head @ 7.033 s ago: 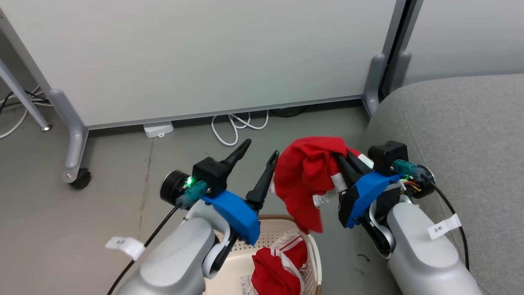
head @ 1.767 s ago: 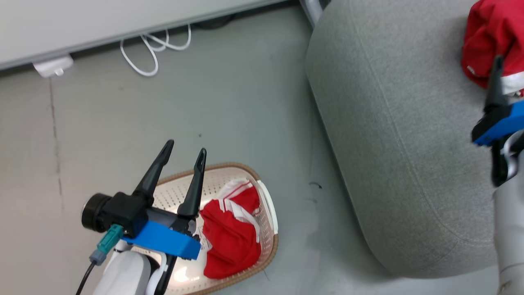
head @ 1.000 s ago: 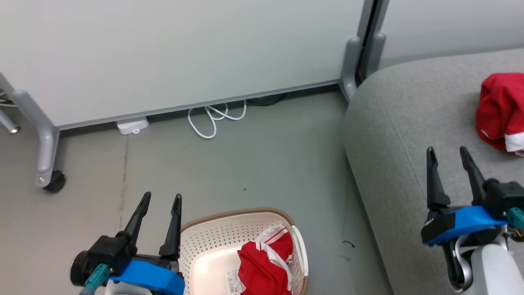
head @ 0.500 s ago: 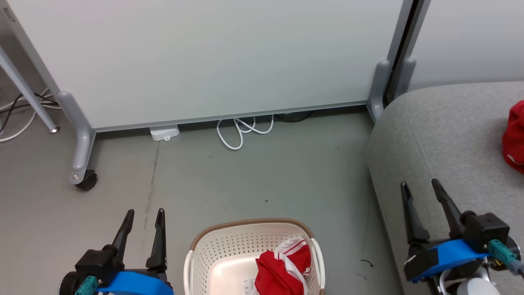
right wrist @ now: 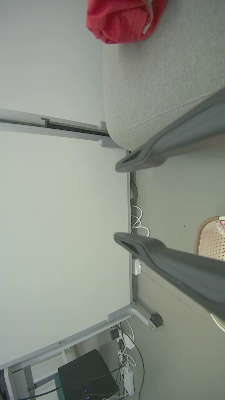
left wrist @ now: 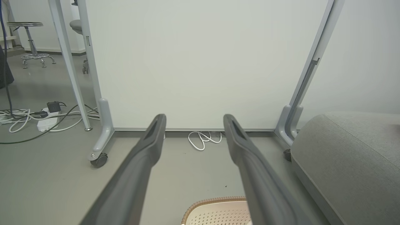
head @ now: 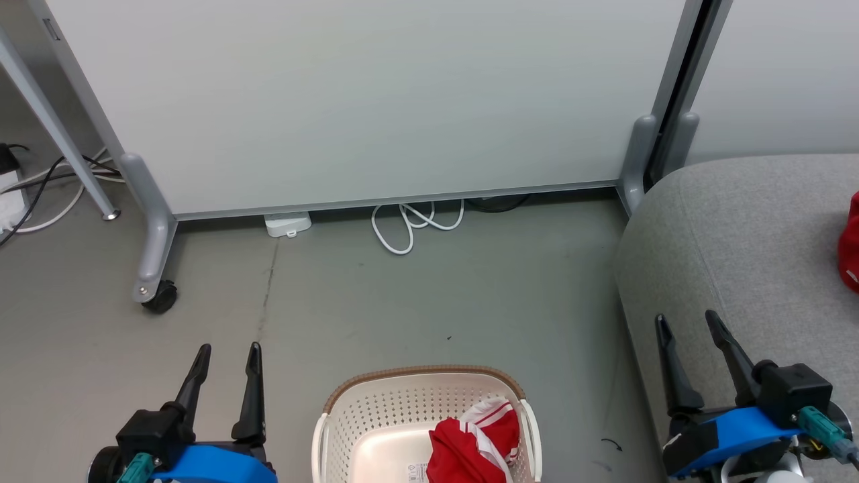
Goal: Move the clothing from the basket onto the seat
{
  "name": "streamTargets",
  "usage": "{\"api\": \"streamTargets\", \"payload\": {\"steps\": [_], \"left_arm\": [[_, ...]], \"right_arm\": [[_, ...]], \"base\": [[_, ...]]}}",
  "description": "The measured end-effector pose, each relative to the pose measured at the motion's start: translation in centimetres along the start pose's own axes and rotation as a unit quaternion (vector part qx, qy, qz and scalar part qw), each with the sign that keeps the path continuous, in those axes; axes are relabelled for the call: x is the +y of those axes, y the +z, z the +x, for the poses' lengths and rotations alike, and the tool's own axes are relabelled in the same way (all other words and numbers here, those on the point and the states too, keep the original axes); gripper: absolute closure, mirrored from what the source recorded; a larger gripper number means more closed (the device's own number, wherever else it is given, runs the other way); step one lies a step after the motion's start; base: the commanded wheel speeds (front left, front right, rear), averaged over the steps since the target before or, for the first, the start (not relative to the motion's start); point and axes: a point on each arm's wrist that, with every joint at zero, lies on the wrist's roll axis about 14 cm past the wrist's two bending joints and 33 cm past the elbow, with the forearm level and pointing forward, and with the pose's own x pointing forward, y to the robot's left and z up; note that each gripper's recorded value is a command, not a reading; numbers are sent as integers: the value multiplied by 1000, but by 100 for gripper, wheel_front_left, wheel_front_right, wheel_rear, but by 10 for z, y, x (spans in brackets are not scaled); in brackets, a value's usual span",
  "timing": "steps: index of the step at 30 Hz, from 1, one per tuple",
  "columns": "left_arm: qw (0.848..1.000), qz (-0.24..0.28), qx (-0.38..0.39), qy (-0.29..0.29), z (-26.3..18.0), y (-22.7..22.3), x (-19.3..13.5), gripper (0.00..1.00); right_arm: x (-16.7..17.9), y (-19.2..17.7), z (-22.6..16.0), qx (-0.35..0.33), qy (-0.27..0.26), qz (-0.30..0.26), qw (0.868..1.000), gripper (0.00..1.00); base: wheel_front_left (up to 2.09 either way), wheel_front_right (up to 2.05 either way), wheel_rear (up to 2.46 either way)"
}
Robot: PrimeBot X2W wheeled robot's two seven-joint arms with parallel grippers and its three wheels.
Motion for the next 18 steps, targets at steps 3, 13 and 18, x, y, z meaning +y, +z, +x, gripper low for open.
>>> {"api": "streamTargets", "payload": {"steps": [3,13,18], "left_arm": [[1000,-1,-1,0,0,0,-2,0],[1000,0,3,-6,3,-3,-9,0],[1000,2,6,-10,4,-5,-11,0]], "right_arm": [[-1,0,0,2,-1,-3,1000,0],[-5,-3,-1,7,-7,-1,1000,0],[-6,-6,0,11,-8,1,1000,0]], "base": [[0,0,0],[0,0,0],[0,0,0]]}}
